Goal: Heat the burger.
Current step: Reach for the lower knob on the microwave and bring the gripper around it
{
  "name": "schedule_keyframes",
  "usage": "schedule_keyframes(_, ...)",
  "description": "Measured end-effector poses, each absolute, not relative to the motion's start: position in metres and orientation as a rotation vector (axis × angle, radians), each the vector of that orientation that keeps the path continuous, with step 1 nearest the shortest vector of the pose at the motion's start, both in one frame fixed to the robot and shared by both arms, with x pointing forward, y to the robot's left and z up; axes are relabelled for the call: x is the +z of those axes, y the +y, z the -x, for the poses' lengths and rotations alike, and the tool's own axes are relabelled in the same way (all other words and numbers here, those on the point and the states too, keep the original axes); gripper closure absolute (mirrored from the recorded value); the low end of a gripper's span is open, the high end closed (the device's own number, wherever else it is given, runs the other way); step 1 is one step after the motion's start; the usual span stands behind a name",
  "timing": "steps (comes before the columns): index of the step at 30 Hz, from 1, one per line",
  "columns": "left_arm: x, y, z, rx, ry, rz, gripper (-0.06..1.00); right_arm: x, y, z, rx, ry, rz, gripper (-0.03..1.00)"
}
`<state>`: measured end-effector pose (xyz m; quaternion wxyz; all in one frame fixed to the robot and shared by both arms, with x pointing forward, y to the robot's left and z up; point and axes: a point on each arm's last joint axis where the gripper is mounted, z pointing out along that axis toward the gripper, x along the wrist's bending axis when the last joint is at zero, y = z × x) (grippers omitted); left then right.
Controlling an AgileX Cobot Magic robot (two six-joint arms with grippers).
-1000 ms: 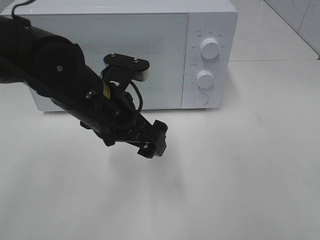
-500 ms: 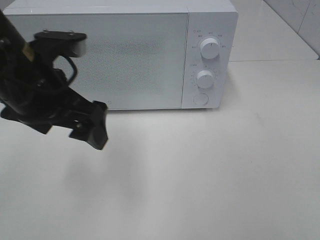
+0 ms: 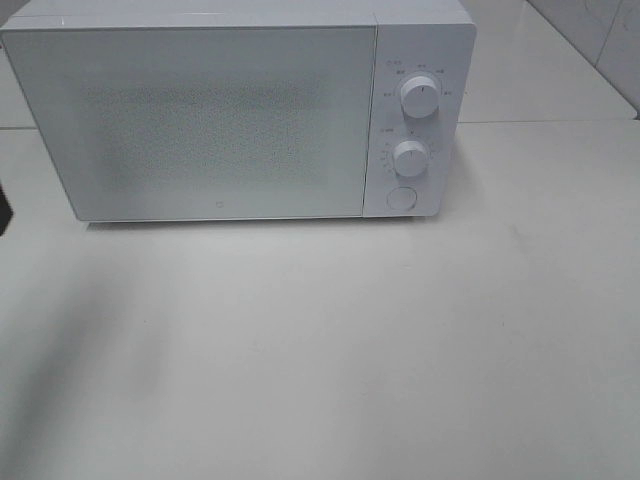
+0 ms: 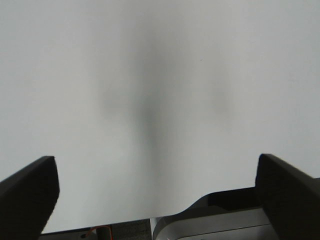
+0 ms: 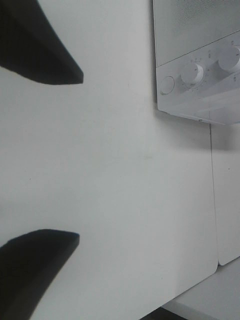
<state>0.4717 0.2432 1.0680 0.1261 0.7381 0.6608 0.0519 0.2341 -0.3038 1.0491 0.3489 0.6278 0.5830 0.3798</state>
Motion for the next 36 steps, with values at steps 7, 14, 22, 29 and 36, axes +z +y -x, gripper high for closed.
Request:
schedule_keyframes(7, 1.085, 0.279, -0.449, 0.216, 2.0, -2.066, -0.04, 1.049, -0.304, -0.234, 0.984, 1.511, -1.627, 0.2)
schedule_keyframes(14, 1.062, 0.285, -0.401, 0.189, 2.029, -2.08, -0.04, 1.049, -0.304, -0.234, 0.984, 1.511, -1.627, 0.2)
schedule_keyframes(22, 1.04, 0.289, -0.363, 0.254, 1.958, -2.099, -0.04, 1.049, -0.304, -0.234, 0.984, 1.511, -1.627, 0.2)
schedule_keyframes(29, 1.031, 0.29, -0.338, 0.358, 1.888, -2.038, -0.04, 1.049, -0.304, -0.234, 0.984, 1.511, -1.627, 0.2)
schedule_keyframes(36, 1.037, 0.292, -0.317, 0.468, 1.802, -1.986, -0.04, 1.049, -0.304, -0.234, 0.984, 1.511, -1.627, 0.2)
